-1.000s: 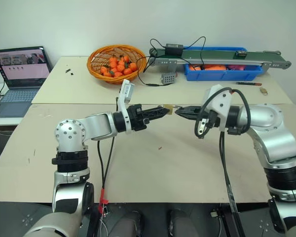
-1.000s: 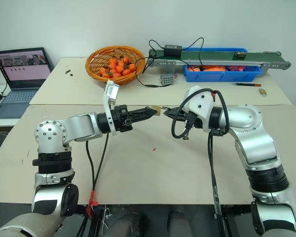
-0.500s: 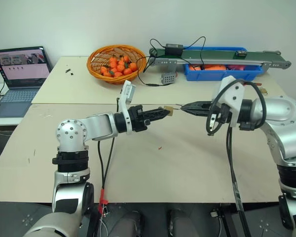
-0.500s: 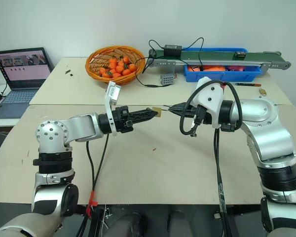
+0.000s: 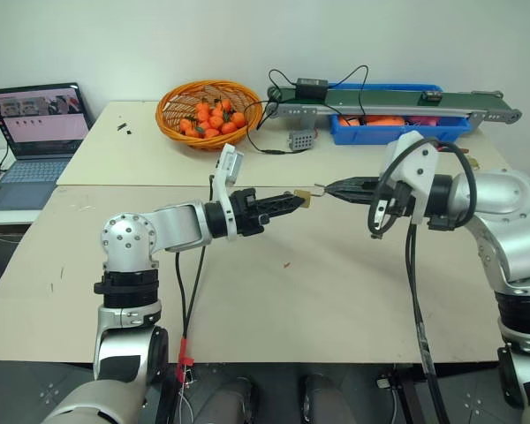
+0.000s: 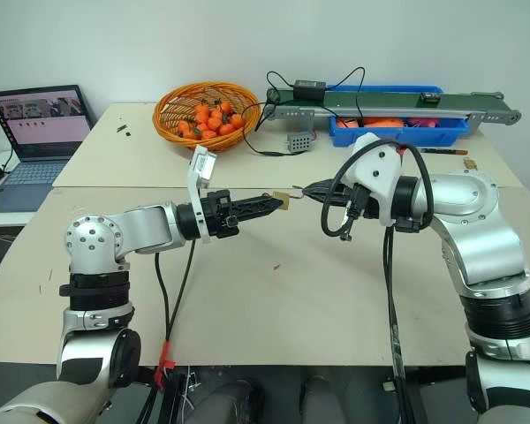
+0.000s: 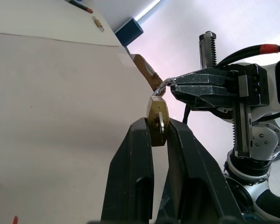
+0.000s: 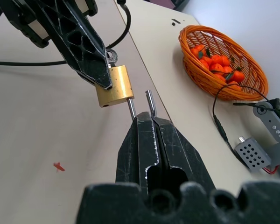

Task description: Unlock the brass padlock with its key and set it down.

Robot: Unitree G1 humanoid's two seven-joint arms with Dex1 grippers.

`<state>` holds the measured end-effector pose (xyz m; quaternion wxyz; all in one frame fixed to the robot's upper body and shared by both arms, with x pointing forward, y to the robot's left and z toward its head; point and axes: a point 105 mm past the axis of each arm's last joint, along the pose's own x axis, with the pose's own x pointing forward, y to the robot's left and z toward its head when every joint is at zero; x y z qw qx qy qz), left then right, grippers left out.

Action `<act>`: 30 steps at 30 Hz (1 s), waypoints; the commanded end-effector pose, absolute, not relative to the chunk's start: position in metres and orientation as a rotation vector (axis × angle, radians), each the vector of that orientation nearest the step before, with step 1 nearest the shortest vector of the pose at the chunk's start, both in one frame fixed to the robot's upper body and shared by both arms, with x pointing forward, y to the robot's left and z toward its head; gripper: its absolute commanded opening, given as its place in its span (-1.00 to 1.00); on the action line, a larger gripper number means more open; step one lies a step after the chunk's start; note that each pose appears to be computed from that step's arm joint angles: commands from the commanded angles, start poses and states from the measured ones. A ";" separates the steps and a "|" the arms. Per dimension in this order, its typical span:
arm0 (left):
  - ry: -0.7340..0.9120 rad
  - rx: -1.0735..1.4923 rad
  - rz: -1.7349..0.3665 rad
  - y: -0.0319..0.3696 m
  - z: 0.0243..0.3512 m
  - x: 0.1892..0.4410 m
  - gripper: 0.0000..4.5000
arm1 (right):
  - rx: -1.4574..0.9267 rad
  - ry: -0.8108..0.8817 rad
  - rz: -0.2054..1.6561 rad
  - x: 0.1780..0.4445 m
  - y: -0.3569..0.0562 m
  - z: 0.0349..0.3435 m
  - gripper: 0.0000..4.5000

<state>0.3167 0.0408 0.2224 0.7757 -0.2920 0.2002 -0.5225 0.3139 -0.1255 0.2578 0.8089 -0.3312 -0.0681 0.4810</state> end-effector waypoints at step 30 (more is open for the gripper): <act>0.558 -0.513 -0.990 0.057 0.178 0.320 -0.99 | -0.770 -0.141 0.818 0.315 -0.184 0.294 -0.97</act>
